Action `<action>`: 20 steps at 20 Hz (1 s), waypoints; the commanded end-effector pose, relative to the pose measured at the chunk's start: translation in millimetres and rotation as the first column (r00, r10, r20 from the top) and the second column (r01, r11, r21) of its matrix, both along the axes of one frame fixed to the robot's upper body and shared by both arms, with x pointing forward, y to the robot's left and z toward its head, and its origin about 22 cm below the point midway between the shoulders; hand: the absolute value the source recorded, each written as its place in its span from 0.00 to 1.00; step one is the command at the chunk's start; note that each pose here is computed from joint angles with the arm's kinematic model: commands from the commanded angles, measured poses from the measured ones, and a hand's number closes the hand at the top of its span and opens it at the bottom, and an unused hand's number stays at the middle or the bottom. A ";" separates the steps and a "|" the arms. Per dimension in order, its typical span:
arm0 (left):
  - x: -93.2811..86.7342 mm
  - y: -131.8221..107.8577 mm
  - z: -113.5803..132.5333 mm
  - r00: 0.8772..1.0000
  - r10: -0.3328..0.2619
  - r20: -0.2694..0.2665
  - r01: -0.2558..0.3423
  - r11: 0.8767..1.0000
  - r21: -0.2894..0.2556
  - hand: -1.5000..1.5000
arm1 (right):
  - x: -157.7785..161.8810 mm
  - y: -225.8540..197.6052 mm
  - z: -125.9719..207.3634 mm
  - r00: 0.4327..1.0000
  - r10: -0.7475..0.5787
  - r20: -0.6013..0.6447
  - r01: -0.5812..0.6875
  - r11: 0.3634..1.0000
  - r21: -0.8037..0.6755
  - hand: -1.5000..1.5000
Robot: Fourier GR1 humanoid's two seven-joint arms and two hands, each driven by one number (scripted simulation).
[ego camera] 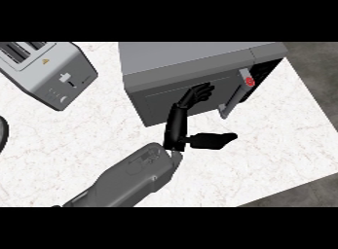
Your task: Pick up the milk, place it into the microwave and close the microwave
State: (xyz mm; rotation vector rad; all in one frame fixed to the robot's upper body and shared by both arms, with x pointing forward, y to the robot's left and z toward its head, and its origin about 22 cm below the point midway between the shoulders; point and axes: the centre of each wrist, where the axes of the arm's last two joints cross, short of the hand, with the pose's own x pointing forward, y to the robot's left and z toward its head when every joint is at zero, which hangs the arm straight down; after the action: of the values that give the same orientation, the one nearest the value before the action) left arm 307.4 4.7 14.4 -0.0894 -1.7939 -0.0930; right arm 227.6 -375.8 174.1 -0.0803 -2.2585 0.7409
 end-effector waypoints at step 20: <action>25.4 0.1 17.3 0.996 0.079 0.038 -0.076 0.995 -0.072 0.00 | 33.0 12.9 -27.4 0.993 0.099 -0.061 -0.081 0.967 0.243 0.00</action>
State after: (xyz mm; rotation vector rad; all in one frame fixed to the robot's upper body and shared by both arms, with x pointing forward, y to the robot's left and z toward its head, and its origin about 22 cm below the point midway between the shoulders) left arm 308.4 -0.6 18.8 -0.1497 -1.8409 -0.0492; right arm 252.0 -373.5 179.4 -0.0473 -2.2999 0.6784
